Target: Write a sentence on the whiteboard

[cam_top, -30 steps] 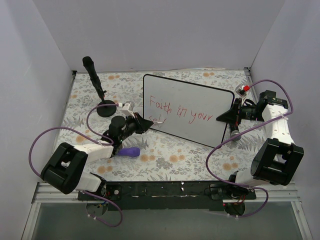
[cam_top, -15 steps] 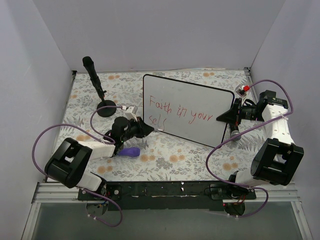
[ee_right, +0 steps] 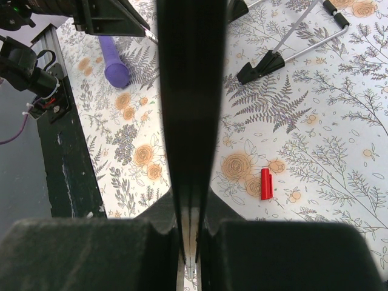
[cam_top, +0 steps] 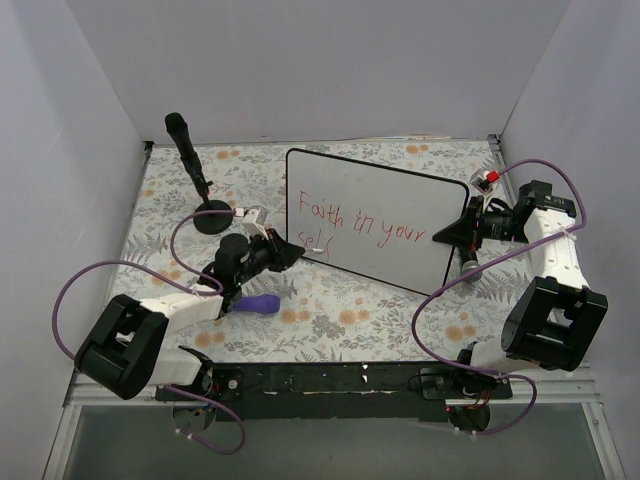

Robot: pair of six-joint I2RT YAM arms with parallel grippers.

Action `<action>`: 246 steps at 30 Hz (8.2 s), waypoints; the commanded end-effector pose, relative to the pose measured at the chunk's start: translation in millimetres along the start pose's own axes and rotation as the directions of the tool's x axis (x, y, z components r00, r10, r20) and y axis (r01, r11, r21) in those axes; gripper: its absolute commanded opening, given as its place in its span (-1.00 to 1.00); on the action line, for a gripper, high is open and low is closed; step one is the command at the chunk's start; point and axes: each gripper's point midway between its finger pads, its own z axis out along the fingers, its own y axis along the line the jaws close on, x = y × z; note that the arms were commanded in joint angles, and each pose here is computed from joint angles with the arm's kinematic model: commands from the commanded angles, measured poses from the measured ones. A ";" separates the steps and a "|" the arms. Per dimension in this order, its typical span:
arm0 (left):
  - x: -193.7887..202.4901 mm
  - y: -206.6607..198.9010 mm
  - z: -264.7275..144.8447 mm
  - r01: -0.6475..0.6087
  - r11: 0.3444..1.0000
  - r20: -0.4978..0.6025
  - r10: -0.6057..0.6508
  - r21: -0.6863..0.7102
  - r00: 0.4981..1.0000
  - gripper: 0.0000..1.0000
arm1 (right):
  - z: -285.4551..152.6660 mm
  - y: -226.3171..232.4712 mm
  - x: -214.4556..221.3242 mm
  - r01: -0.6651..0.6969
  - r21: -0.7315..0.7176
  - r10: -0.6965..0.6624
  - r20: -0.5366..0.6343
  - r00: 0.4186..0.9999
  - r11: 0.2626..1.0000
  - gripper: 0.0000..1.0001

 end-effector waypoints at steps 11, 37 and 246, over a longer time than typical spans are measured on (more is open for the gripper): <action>-30.0 1.1 7.1 -0.037 0.998 0.085 0.041 -0.048 0.996 -1.00 | -1.7 1.8 1.1 0.061 0.022 -0.060 -0.040 0.997 0.998 -0.97; -29.3 -15.9 27.2 -0.007 0.999 0.055 0.004 0.050 0.998 -1.00 | -2.0 1.2 1.7 0.062 0.024 -0.061 -0.041 0.997 0.998 -0.97; -6.2 -78.3 50.2 -0.072 0.997 0.086 0.069 0.024 0.994 -1.00 | -0.1 2.9 4.3 0.060 0.026 -0.060 -0.032 0.998 0.998 -0.97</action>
